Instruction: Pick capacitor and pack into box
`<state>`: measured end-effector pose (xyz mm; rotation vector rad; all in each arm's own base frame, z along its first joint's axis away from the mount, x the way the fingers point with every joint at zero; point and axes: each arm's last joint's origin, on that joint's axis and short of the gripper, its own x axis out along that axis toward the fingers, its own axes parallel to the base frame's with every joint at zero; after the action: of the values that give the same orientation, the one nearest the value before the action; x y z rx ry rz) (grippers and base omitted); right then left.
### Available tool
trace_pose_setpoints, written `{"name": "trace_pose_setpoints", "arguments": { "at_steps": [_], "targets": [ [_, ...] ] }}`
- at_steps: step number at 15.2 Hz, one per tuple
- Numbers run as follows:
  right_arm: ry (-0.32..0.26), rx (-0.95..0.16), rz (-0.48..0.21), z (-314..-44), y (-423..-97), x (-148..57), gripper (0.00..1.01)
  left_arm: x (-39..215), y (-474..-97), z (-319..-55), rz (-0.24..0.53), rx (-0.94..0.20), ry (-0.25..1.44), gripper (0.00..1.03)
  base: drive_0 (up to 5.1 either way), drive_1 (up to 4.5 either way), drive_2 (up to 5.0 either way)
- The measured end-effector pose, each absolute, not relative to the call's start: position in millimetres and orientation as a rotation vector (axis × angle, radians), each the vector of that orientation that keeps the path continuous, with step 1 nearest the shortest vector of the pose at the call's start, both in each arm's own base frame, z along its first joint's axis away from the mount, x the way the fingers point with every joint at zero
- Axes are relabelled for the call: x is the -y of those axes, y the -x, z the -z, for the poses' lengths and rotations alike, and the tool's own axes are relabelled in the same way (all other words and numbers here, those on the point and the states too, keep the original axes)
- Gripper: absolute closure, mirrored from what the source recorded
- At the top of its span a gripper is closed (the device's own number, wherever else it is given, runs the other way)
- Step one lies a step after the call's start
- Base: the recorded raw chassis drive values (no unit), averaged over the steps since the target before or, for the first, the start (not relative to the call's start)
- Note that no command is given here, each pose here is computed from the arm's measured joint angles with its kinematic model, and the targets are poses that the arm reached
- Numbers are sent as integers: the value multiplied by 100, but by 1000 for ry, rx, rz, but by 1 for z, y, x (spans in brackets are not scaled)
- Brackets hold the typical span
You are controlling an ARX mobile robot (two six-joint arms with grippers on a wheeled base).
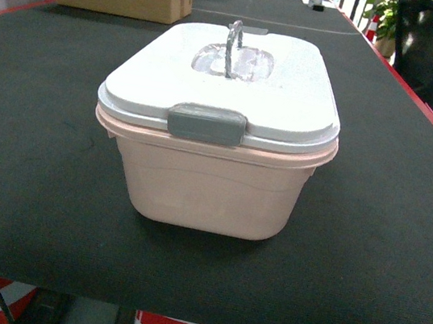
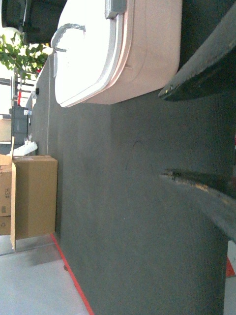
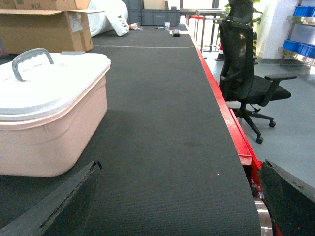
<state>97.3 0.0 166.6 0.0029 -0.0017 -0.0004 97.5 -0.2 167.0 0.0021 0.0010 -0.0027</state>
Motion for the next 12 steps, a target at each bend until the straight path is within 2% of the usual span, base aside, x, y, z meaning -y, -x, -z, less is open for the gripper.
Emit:
{"name": "trace_pose_setpoints", "arguments": {
  "at_steps": [5,12],
  "targets": [
    [-2,2,0,-167,-97,0,3,0,-98,-167,2,-1,-3,3,0,0,0],
    [-2,2,0,-167,-97,0,3,0,-98,-167,2,-1,-2,5,0,0,0]
  ]
}}
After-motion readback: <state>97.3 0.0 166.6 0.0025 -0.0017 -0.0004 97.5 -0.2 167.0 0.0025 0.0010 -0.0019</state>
